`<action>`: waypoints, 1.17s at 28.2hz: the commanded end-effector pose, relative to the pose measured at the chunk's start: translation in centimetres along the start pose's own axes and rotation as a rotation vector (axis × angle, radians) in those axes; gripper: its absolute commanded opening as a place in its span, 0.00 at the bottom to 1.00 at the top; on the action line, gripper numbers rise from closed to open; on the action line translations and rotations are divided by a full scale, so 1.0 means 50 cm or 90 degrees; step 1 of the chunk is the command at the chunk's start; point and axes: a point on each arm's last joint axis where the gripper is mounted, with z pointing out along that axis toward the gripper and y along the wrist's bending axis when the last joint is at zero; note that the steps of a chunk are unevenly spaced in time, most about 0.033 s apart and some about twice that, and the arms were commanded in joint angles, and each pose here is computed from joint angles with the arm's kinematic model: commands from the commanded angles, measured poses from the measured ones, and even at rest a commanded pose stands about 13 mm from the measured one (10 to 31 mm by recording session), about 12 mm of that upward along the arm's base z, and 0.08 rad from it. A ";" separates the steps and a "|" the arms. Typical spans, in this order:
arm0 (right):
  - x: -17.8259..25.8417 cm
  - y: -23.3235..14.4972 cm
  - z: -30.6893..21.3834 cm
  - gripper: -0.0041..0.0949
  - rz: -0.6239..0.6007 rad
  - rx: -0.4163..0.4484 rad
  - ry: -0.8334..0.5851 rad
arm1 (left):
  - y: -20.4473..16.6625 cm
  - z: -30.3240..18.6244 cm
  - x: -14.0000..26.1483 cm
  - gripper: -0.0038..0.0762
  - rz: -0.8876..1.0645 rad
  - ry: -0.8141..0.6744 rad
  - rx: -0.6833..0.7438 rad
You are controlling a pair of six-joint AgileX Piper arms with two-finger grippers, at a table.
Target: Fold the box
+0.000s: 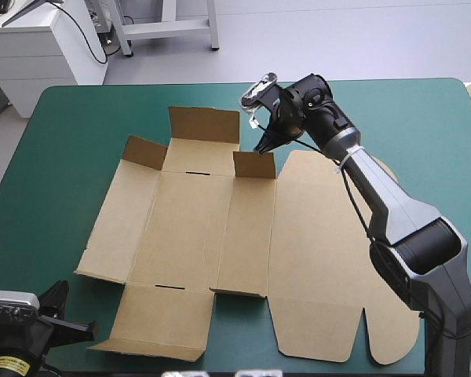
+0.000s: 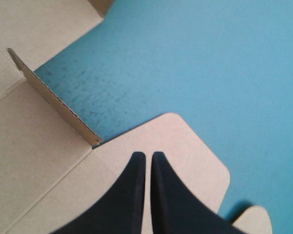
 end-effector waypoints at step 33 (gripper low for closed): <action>0.526 0.082 -0.379 0.02 0.357 0.016 -0.087 | 0.125 0.356 -0.261 0.07 0.074 0.435 -0.155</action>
